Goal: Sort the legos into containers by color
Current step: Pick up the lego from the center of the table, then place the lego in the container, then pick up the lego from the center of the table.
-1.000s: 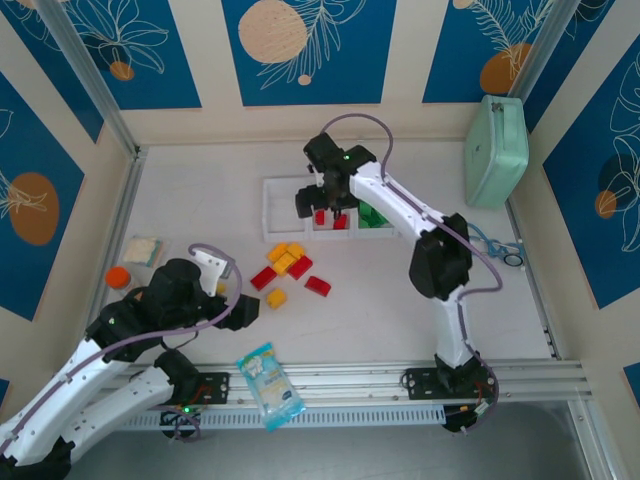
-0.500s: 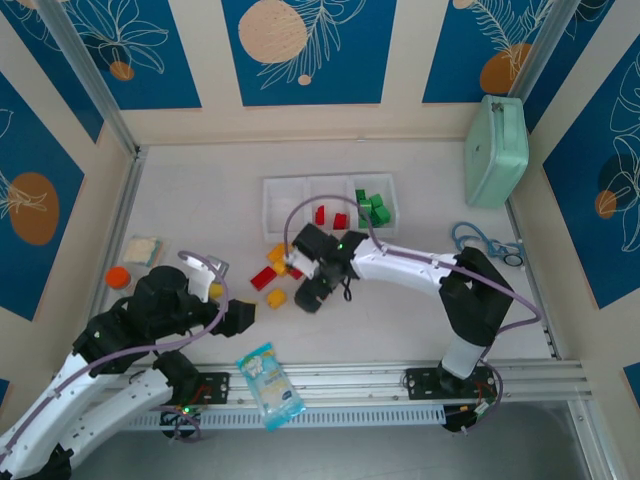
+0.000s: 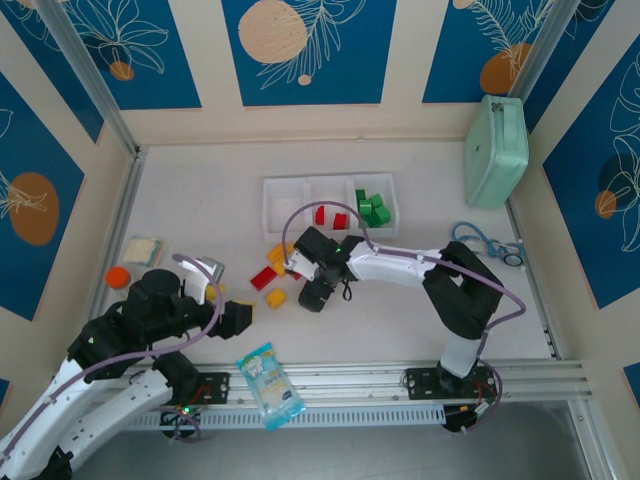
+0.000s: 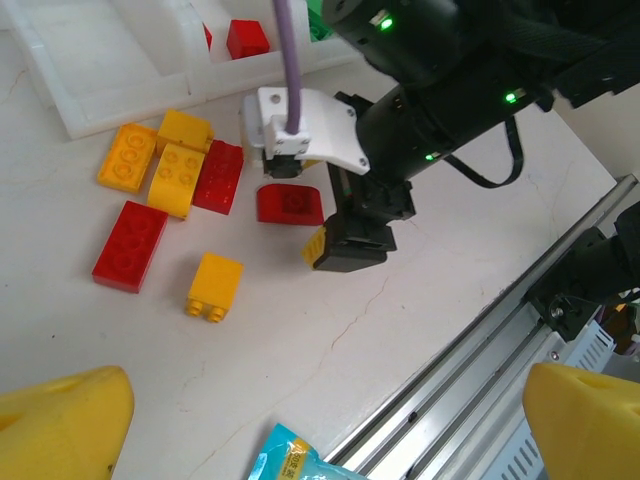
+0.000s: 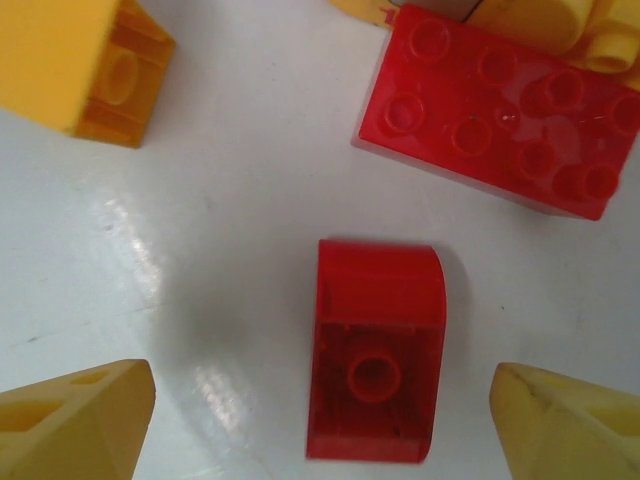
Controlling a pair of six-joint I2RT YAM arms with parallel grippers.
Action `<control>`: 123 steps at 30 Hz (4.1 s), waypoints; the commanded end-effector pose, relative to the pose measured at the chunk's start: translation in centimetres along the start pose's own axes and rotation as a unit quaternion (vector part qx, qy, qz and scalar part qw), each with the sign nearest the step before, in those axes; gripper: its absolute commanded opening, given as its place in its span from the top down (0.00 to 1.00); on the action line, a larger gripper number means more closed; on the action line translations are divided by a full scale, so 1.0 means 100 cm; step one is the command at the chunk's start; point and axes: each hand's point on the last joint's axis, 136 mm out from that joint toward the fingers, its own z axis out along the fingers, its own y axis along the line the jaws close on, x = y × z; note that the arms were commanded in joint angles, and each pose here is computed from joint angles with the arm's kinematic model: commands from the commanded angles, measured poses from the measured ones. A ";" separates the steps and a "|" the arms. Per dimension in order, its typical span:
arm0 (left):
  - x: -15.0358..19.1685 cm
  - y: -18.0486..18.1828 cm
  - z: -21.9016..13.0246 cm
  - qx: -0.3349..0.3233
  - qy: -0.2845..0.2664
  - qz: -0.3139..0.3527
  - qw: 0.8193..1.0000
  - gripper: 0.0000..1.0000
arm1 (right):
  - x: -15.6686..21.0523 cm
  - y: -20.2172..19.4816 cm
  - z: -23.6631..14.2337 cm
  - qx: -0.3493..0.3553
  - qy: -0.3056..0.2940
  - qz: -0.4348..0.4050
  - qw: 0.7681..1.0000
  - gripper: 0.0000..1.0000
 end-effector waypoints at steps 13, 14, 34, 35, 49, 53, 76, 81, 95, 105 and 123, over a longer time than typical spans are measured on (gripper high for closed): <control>0.000 0.006 0.007 -0.012 0.003 0.001 1.000 0.01 | 0.009 -0.019 0.026 -0.006 0.061 0.012 0.998 0.34; 0.000 0.006 0.008 -0.014 0.005 0.000 1.000 0.01 | 0.009 -0.019 0.029 -0.003 0.066 0.014 0.998 0.38; 0.000 0.017 0.009 -0.046 0.008 -0.007 0.999 0.01 | -0.035 -0.054 -0.059 0.058 0.028 0.146 0.987 0.86; 0.000 0.017 0.009 -0.046 0.009 -0.007 0.999 0.01 | -0.040 -0.061 -0.070 0.055 0.014 0.169 0.984 0.85; 0.003 0.020 0.013 -0.055 0.019 -0.010 0.998 0.01 | -0.080 -0.184 -0.065 0.081 -0.046 0.329 0.940 0.84; 0.004 0.021 0.014 -0.057 0.024 -0.011 0.998 0.01 | -0.088 -0.208 -0.045 0.109 -0.043 0.329 0.937 0.84; 0.015 0.029 0.034 -0.081 0.080 -0.021 0.993 0.01 | -0.070 -0.178 -0.115 0.075 -0.103 0.363 0.923 0.03; 0.024 0.040 0.048 -0.110 0.122 -0.028 0.986 0.01 | -0.046 -0.156 -0.150 0.077 -0.153 0.355 0.919 0.01; 0.037 0.073 0.126 -0.179 0.269 0.004 0.946 0.00 | 0.065 -0.129 -0.172 0.070 -0.227 0.425 0.874 0.01; 0.039 0.115 0.168 -0.186 0.311 -0.021 0.932 0.12 | 0.097 -0.133 -0.170 0.066 -0.232 0.458 0.856 0.01; 0.044 0.150 0.196 -0.199 0.343 -0.025 0.918 0.30 | 0.105 -0.127 -0.144 0.035 -0.224 0.500 0.836 0.01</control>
